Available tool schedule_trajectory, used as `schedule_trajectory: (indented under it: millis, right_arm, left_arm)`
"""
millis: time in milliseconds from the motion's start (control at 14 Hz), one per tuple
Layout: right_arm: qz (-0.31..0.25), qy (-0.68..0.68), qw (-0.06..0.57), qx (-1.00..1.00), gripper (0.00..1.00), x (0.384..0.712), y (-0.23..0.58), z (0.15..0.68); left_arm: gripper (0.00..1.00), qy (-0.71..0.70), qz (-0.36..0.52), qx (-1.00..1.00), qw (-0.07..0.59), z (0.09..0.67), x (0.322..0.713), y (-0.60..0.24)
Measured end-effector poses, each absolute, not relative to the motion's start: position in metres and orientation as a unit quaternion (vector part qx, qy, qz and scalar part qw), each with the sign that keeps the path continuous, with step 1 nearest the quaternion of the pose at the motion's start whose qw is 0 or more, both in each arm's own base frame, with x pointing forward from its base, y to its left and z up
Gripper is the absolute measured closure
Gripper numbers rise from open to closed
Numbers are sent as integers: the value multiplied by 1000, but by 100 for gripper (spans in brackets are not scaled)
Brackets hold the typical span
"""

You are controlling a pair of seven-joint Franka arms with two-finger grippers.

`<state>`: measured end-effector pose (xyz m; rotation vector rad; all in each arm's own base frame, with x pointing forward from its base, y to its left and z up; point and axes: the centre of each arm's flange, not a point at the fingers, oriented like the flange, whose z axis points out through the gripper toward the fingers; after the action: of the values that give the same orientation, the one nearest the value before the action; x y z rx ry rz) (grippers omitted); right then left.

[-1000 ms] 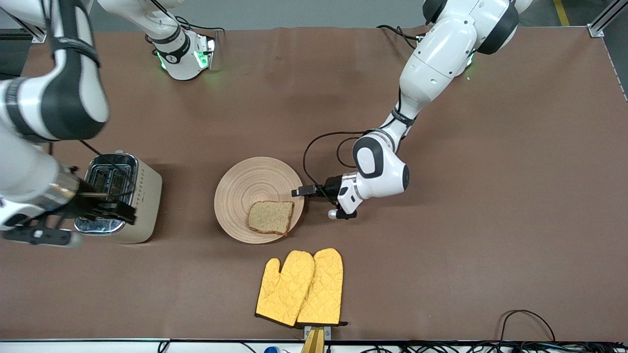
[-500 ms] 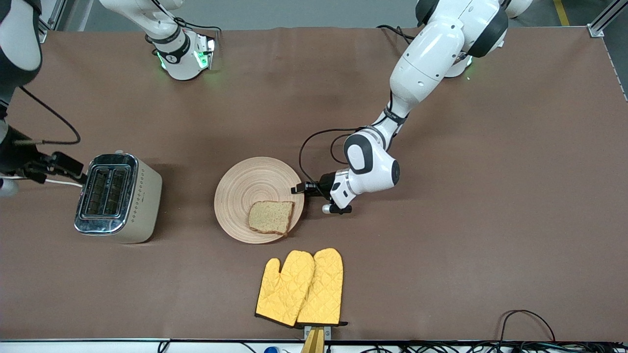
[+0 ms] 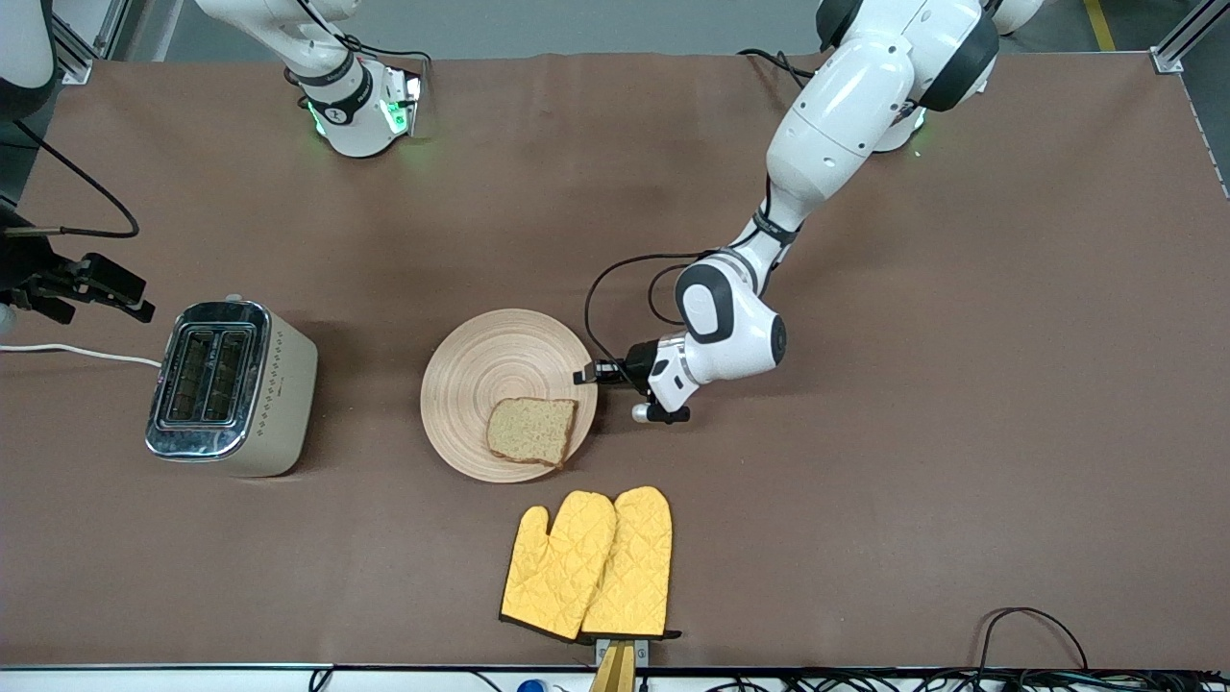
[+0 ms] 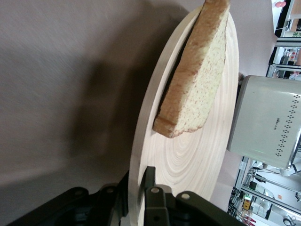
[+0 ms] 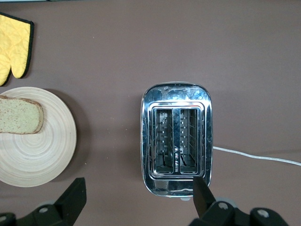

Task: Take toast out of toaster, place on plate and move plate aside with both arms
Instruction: 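Slide the plate with the left gripper while the right gripper returns to rest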

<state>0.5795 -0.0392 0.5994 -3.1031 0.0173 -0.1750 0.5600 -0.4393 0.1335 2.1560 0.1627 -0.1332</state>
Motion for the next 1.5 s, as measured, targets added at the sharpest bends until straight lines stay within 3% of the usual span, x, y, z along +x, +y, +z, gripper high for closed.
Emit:
schedule_trajectory:
  millis: [357,714,1214,1500]
  right_arm:
    - [-75,17,14,-997,0,576,-54,634]
    - [-51,18,13,-998,0,572,-56,628]
    - [-51,4,-20,-999,0,568,-47,649]
    - [-55,4,-20,-998,0,566,-47,659]
  left_arm:
    - [90,12,-99,872,480,169,608,-307]
    - [90,-86,-113,856,497,150,588,-186]
    - [90,-127,-125,846,503,153,571,101]
    - [90,-123,-116,848,502,134,567,169]
